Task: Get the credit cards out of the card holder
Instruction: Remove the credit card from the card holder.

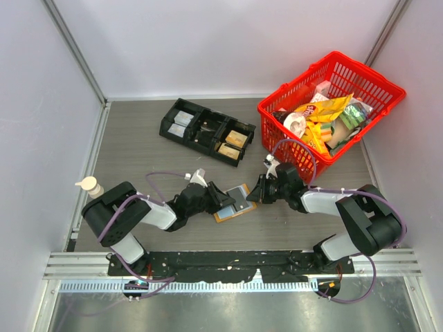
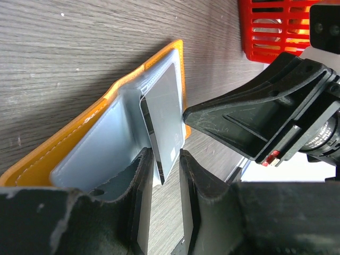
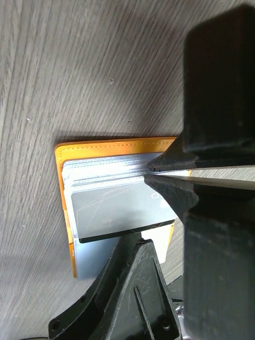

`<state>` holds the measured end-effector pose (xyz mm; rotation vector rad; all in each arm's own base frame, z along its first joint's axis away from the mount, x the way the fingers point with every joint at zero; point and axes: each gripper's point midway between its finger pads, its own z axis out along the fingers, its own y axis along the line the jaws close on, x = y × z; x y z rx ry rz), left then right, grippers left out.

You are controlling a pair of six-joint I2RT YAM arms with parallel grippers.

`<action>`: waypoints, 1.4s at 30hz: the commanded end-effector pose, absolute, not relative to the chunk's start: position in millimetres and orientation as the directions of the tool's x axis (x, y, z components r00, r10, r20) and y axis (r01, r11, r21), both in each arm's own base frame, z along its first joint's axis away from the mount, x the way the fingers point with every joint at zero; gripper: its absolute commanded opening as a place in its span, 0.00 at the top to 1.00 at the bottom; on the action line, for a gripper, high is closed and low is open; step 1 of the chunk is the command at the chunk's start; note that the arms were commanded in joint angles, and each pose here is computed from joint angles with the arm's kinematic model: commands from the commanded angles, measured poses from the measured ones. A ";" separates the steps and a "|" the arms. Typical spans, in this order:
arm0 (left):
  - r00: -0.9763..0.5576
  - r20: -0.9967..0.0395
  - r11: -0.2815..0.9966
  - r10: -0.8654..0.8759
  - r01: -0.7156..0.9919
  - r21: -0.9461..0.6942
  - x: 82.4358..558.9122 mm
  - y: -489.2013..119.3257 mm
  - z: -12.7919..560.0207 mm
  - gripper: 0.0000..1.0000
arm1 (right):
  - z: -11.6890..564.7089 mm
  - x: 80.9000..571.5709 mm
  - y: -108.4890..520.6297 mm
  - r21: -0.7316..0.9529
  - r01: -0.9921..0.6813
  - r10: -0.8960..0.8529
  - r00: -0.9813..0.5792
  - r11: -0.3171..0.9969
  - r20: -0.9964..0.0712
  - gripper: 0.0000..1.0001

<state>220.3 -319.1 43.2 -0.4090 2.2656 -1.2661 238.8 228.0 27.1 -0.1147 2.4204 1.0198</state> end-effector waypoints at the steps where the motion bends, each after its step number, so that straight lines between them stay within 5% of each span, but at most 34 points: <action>1: -0.792 -0.328 0.435 -0.515 0.088 -0.896 230.1 -331.9 85.6 0.71 | 2.4 227.0 206.9 0.613 -0.153 0.145 -0.902 0.776 -0.408 0.87; 19: -0.804 -0.289 0.439 -0.520 0.039 -0.898 229.7 -342.9 63.8 0.75 | 5.5 224.9 207.4 0.619 -0.161 0.143 -0.900 0.768 -0.411 0.87; 25: -0.785 -0.295 0.450 -0.545 0.022 -0.893 230.1 -333.3 61.1 1.00 | 11.9 228.3 207.6 0.620 -0.165 0.153 -0.891 0.767 -0.427 0.87; 42: -0.790 -0.285 0.504 -0.543 -0.036 -0.863 219.0 -315.4 41.2 1.00 | 95.8 257.8 248.9 0.736 -0.337 0.187 -0.827 0.587 -0.529 0.82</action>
